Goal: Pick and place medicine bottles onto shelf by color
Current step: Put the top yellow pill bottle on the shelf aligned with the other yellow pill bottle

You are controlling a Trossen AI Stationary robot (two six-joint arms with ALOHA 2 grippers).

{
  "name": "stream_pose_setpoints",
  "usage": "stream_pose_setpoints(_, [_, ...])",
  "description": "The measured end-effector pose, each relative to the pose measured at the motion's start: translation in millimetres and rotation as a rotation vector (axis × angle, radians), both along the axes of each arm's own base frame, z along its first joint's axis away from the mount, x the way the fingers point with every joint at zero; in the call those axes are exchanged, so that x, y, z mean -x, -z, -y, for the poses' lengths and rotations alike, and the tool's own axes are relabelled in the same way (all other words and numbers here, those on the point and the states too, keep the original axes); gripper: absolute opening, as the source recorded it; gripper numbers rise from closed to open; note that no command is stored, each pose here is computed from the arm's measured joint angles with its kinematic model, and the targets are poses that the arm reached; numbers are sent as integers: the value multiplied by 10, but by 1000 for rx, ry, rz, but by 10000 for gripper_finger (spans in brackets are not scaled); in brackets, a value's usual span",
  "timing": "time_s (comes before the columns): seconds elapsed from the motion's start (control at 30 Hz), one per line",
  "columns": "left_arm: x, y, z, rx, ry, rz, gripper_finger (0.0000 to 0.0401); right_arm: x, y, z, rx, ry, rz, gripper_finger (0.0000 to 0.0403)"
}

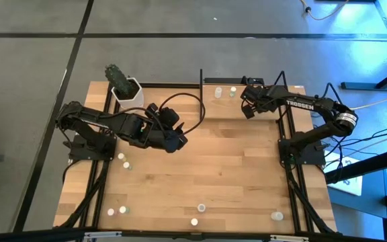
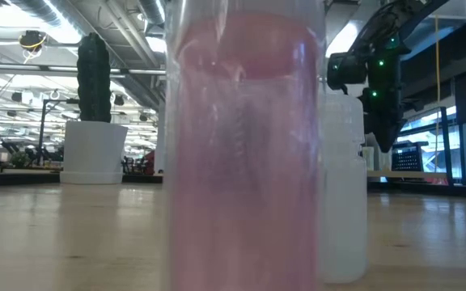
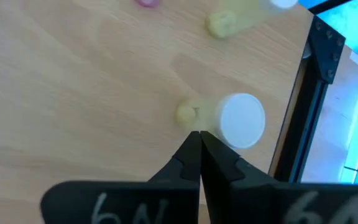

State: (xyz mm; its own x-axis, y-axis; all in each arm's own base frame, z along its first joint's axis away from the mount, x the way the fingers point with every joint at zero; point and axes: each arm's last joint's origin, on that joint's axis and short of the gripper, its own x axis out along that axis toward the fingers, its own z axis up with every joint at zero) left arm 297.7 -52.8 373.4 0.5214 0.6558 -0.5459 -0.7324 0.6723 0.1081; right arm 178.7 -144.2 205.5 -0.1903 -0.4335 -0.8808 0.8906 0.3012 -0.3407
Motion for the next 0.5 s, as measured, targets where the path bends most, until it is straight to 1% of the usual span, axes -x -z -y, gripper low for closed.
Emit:
stream_pose_setpoints(0.2, [0,0,0,0,0,0,220,20,-1,25,-8,-40,-29,5])
stream_pose_setpoints(0.4, [-1,2,3,12,7,-2,220,12,7,-29,-94,-139,-44,5])
stream_pose_setpoints(0.5, [-2,4,5,19,12,-4,220,39,6,-50,-100,-139,-88,5])
